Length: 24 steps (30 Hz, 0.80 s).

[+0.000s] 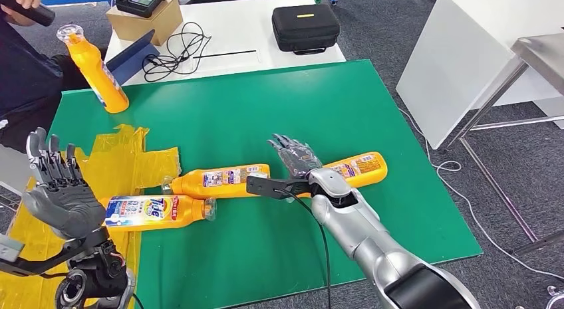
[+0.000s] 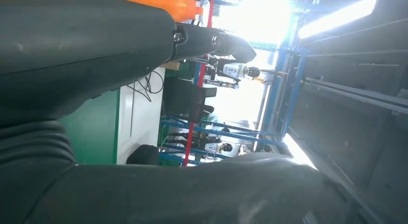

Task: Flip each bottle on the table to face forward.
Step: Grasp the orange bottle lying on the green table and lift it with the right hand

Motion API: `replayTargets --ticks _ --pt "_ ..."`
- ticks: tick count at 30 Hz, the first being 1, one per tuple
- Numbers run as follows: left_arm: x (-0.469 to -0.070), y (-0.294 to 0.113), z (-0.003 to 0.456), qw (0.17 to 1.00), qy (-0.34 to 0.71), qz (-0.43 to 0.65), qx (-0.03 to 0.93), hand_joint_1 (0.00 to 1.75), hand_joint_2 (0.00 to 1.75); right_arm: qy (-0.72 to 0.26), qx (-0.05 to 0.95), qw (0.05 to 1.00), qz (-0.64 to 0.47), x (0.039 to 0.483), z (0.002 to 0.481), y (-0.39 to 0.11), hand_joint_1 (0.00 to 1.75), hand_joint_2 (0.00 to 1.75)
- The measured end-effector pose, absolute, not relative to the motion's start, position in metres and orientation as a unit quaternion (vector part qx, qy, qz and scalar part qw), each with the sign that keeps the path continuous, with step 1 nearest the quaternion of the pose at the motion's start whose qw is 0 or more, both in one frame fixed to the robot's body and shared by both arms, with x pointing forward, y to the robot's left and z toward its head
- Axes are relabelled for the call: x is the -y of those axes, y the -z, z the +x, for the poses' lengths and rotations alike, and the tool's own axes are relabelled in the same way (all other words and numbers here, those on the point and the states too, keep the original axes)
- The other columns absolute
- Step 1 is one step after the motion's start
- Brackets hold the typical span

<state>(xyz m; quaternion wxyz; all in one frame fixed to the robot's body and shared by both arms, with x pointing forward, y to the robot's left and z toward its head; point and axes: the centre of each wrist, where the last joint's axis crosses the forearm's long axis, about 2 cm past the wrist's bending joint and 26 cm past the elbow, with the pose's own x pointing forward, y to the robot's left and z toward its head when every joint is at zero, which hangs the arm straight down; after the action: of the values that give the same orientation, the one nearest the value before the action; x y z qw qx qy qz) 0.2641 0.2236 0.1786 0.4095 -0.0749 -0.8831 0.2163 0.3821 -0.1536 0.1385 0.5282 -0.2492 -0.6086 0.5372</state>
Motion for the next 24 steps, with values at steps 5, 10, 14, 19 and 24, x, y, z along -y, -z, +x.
replayTargets --ticks 5,10,14,19,24 --pt "-0.223 -0.18 0.265 0.405 -0.221 -0.077 0.884 0.0 0.0 -0.544 0.603 0.53 -0.242 0.151 0.385 -0.136 0.0 1.75" --pt "-0.221 -0.181 0.269 0.401 -0.225 -0.077 0.885 0.0 0.0 -0.558 0.6 0.526 -0.227 0.145 0.391 -0.137 0.0 1.75" --pt "-0.222 -0.183 0.274 0.397 -0.231 -0.074 0.885 0.0 0.0 -0.571 0.598 0.522 -0.209 0.135 0.393 -0.138 0.0 1.75" --pt "-0.222 -0.182 0.276 0.398 -0.236 -0.072 0.884 0.0 0.0 -0.585 0.591 0.521 -0.191 0.122 0.39 -0.136 0.0 1.75" --pt "-0.221 -0.181 0.276 0.4 -0.239 -0.071 0.882 0.0 0.0 -0.594 0.586 0.52 -0.182 0.112 0.386 -0.134 0.0 1.75"
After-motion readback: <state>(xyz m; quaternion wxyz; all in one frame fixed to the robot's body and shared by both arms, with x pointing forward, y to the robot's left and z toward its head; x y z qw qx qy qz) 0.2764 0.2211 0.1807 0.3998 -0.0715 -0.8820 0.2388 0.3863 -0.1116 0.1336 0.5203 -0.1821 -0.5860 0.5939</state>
